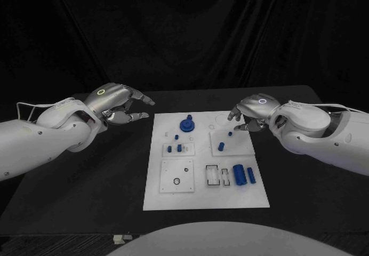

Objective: Assemble the parts on the task board

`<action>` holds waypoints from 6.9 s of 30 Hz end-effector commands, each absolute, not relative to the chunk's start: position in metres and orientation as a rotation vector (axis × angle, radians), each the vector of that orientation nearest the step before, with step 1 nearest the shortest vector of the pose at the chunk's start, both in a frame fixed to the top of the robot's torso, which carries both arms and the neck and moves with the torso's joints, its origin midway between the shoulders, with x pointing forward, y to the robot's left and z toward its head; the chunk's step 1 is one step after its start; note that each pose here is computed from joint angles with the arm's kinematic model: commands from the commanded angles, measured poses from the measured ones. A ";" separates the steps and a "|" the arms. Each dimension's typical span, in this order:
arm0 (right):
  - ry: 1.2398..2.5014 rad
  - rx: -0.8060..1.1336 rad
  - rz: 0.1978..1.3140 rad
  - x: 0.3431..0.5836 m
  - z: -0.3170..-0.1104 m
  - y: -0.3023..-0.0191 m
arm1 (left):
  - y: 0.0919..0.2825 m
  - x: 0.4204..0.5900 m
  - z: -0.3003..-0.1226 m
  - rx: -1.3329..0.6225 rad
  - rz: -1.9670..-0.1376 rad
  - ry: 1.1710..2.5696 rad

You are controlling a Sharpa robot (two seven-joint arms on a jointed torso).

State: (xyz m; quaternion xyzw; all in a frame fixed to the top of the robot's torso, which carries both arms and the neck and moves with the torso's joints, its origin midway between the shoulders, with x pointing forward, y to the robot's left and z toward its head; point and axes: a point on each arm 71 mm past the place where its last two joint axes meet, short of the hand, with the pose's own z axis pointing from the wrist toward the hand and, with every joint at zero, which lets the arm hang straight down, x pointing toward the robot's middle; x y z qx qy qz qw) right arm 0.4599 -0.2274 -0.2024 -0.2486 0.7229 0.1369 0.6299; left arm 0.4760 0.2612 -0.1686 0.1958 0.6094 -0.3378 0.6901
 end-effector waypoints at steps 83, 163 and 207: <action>1.751 -0.581 0.361 0.466 -0.250 -0.217 | 0.250 0.466 -0.181 0.430 -0.835 1.387; 1.539 -0.626 0.700 0.409 -0.161 -0.133 | 0.252 0.465 -0.189 0.428 -0.836 1.426; 1.749 -0.714 0.800 0.382 -0.245 -0.083 | 0.252 0.463 -0.190 0.429 -0.841 1.431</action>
